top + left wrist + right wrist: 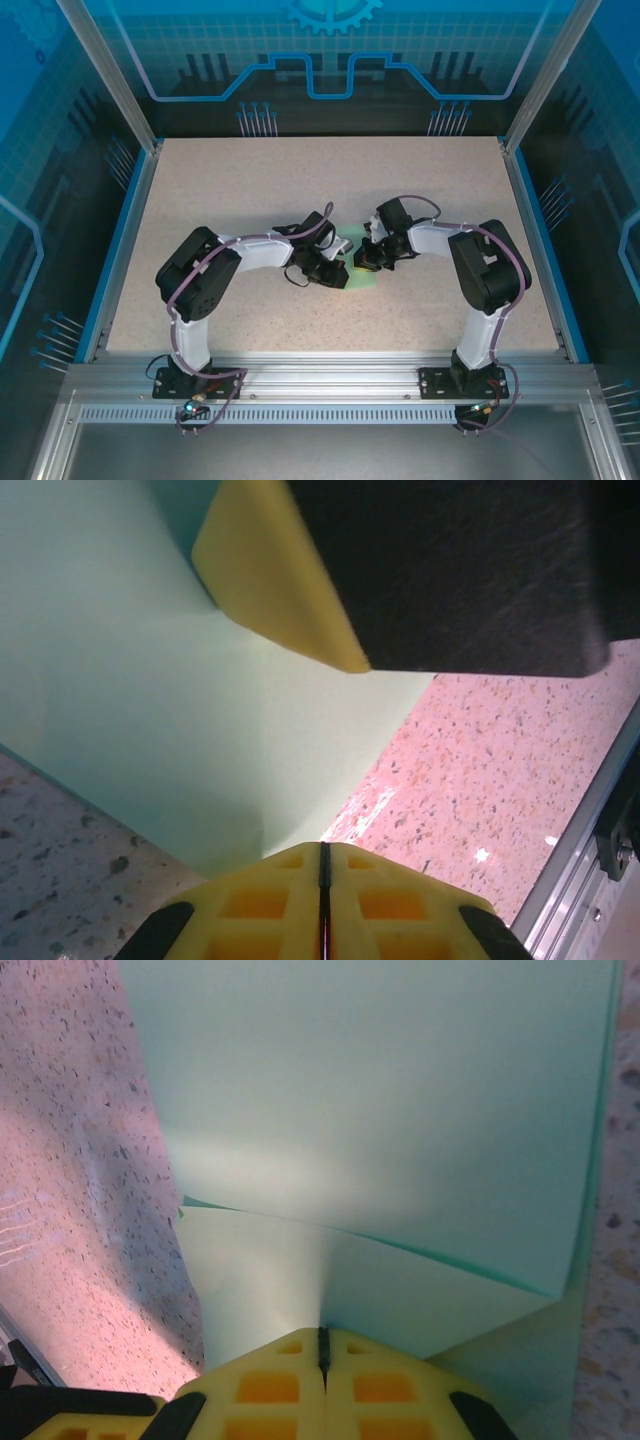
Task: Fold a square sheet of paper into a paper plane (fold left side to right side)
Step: Fold the triangle a second time at the center of the table.
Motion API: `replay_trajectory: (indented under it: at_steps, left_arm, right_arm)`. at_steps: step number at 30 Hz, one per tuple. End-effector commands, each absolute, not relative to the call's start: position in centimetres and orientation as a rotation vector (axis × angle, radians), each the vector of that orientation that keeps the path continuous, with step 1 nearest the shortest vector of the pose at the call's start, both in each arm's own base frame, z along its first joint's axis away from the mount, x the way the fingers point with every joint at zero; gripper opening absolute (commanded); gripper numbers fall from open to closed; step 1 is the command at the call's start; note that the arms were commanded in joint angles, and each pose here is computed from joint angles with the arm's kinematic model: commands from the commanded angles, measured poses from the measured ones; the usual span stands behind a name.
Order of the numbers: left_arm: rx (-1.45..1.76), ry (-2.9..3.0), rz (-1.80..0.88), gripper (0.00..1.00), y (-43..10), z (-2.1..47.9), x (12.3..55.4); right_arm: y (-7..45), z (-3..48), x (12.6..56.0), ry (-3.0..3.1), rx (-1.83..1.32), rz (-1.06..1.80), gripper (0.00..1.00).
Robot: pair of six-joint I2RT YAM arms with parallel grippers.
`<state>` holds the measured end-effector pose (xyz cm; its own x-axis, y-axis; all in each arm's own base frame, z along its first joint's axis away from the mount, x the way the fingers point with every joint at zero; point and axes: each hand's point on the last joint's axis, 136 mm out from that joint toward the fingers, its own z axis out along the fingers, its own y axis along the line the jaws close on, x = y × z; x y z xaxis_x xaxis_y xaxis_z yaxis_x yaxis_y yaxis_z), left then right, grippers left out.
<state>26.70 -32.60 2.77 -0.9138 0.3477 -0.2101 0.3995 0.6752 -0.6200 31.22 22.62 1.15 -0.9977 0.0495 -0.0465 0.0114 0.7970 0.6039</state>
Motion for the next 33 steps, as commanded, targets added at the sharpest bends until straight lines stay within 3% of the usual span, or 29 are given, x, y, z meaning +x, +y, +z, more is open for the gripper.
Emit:
replay_trajectory:
  at_steps: [1,22,33]
  left_arm:
    - [0.657,2.863,-1.035,0.1,-32.0,1.2,25.7]
    - [0.659,2.894,-1.036,0.1,-31.1,0.4,24.3]
    - [0.614,2.686,-1.191,0.2,-31.2,6.2,25.2]
  right_arm:
    - [21.7,-1.2,29.5,3.033,0.068,0.868,0.0]
    - [21.6,-1.1,29.6,3.043,0.046,0.845,0.0]
    - [22.0,-0.2,30.1,2.983,0.017,0.876,0.0]
